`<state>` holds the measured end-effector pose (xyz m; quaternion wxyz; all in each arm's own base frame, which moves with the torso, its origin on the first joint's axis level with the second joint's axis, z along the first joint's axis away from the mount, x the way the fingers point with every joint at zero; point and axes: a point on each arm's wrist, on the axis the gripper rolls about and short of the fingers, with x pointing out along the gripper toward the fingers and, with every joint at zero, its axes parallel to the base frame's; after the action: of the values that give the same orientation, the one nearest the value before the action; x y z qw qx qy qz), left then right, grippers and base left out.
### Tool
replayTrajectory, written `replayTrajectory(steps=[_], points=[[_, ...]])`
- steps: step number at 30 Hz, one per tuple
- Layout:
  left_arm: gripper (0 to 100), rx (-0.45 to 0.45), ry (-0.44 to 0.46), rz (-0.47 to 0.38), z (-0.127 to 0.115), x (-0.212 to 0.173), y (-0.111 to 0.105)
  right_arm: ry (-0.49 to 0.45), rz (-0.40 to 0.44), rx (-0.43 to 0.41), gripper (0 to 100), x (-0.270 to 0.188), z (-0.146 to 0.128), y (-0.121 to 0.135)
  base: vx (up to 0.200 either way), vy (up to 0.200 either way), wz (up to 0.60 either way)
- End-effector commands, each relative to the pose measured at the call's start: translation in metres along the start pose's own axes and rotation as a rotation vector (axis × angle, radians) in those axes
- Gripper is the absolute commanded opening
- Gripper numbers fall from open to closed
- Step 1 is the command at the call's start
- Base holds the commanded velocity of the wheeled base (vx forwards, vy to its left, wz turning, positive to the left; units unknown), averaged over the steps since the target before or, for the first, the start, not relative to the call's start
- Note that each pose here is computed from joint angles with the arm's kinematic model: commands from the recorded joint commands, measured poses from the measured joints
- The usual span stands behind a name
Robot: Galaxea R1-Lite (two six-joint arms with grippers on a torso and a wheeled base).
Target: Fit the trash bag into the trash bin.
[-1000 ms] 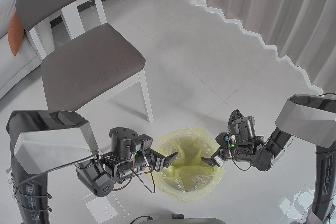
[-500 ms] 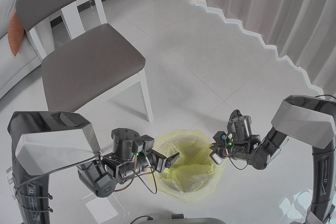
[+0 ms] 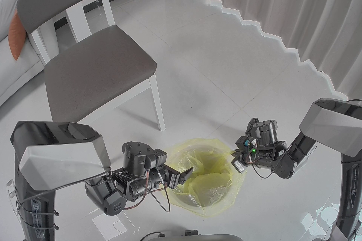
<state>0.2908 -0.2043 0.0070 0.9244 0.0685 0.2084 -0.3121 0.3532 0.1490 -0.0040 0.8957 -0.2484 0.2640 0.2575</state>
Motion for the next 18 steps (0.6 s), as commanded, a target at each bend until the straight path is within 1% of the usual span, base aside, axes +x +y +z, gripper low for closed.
replayTrajectory(steps=[1,8,12,16,18], points=[[100,0.004,0.01,-0.004,-0.005,0.005,-0.004,0.033,0.016,0.002,0,0.013,-0.011,0.005,0.0,0.0,0.0],[100,0.006,0.019,-0.011,-0.009,0.009,-0.007,0.044,0.033,0.005,0,0.034,-0.018,0.009,0.0,0.0,0.0],[100,0.004,0.016,0.005,-0.008,0.013,-0.004,0.06,0.042,0.001,0,0.037,-0.021,0.011,0.0,0.0,0.0],[100,0.006,-0.026,0.057,0.004,0.03,-0.002,0.07,0.046,0.001,0,0.037,-0.02,0.011,0.0,0.0,0.0],[100,0.007,-0.021,0.068,0.008,0.035,-0.001,0.067,0.045,0.001,0,0.036,-0.019,0.01,0.0,0.0,0.0]])
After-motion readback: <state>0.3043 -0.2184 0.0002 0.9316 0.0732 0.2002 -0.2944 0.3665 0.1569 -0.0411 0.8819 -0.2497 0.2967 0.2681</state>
